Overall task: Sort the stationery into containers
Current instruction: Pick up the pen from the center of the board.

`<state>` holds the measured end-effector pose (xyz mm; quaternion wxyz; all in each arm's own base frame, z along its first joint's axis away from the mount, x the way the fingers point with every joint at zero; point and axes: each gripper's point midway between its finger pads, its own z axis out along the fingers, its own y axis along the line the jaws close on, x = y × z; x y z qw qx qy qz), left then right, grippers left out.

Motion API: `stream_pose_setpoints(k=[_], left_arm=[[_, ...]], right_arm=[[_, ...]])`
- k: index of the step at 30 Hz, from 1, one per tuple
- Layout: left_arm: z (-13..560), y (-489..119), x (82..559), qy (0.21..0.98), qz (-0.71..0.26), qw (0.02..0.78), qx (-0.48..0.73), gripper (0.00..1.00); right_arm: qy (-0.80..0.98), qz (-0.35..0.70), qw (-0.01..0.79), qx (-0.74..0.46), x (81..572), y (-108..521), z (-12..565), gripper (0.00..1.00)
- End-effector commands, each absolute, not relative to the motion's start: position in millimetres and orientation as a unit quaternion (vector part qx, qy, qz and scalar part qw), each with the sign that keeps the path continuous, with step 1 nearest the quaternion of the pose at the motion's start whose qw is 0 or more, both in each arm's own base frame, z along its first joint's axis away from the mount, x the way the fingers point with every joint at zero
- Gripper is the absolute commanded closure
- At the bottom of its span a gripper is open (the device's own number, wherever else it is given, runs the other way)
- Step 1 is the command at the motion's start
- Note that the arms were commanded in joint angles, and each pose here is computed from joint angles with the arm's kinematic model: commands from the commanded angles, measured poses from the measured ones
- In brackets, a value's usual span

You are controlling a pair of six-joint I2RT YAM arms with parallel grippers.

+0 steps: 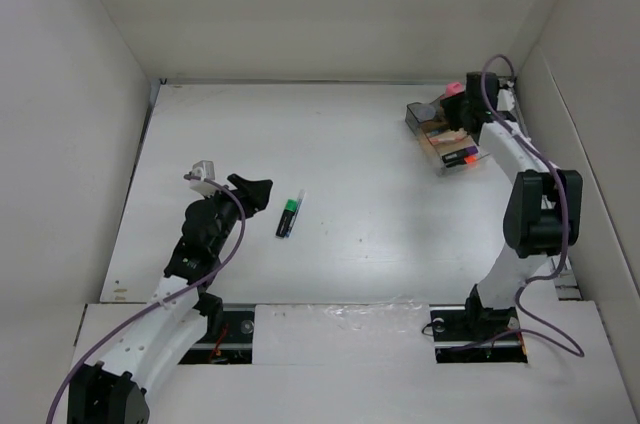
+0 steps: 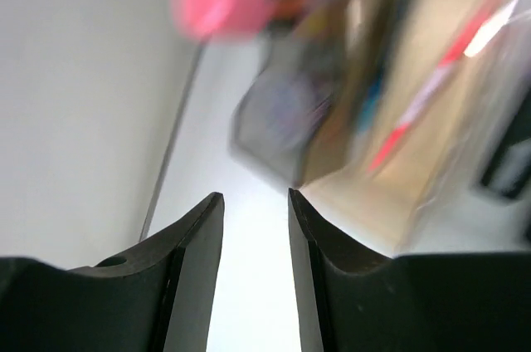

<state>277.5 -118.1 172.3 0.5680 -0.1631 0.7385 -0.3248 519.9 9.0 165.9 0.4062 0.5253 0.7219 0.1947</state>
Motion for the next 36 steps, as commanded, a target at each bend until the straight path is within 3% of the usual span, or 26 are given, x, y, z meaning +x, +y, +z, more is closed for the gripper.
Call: stream_pose_setpoints(k=[1, 7, 14, 36], left_arm=[[191.6, -121.5, 278.3, 0.717, -0.342, 0.588, -0.153, 0.36], [193.5, -118.8, 276.9, 0.715, -0.339, 0.591, -0.156, 0.36], [198.6, -116.4, 274.8, 0.709, -0.339, 0.598, -0.158, 0.36], [197.0, -115.8, 272.9, 0.711, -0.338, 0.596, -0.159, 0.36]], right_arm=[[0.744, 0.244, 0.438, 0.442, 509.6, 90.5, 204.3, 0.57], [0.828, 0.297, 0.385, 0.28, 455.9, 256.7, 180.0, 0.62], [0.893, 0.226, 0.354, 0.161, 392.7, 365.4, 122.4, 0.62], [0.928, 0.113, 0.333, 0.12, 373.5, 391.2, 48.2, 0.58]])
